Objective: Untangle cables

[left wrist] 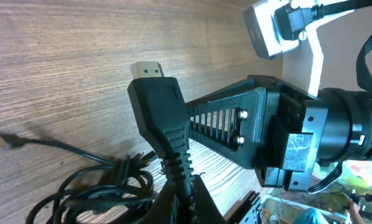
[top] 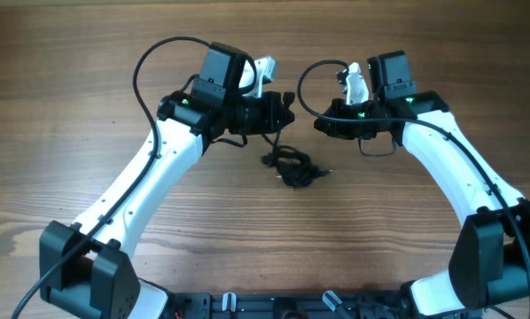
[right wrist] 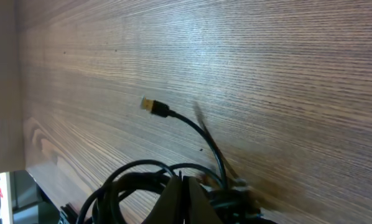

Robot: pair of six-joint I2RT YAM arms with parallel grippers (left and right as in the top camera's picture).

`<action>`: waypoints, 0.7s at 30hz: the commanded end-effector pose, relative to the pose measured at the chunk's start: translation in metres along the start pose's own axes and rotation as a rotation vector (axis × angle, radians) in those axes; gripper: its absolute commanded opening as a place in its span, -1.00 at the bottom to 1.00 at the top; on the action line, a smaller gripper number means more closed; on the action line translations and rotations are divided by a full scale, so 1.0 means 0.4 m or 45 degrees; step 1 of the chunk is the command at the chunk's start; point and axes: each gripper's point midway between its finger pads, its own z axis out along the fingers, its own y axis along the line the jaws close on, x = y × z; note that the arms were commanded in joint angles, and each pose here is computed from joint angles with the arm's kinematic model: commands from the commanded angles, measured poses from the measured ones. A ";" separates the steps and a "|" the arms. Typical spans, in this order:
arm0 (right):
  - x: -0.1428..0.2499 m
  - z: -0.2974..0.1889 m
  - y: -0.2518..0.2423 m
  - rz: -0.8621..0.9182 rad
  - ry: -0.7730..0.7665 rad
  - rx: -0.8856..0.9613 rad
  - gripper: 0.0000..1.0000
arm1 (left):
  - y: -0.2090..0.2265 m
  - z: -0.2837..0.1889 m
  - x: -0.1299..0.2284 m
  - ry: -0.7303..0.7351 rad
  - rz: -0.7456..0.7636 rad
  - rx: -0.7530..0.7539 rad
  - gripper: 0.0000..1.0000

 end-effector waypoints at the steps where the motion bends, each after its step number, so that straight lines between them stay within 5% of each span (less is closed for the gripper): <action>1: -0.008 0.001 -0.002 0.020 -0.015 0.001 -0.91 | -0.029 -0.062 -0.054 -0.109 0.048 0.047 -0.92; 8: -0.009 -0.018 0.129 -0.221 -0.003 -0.373 -0.64 | -0.204 -0.275 -0.106 -0.285 0.262 0.469 -0.92; 12: -0.004 -0.040 0.187 -0.316 0.001 -0.550 -0.56 | -0.273 -0.390 -0.129 -0.435 0.349 0.559 -0.92; 15: -0.003 -0.050 0.208 -0.330 0.003 -0.616 -0.55 | -0.282 -0.426 -0.131 -0.493 0.370 0.542 -0.92; 21: -0.025 -0.039 0.189 -0.167 -0.006 -0.540 -0.55 | -0.140 -0.379 -0.133 -0.501 0.082 0.218 -0.92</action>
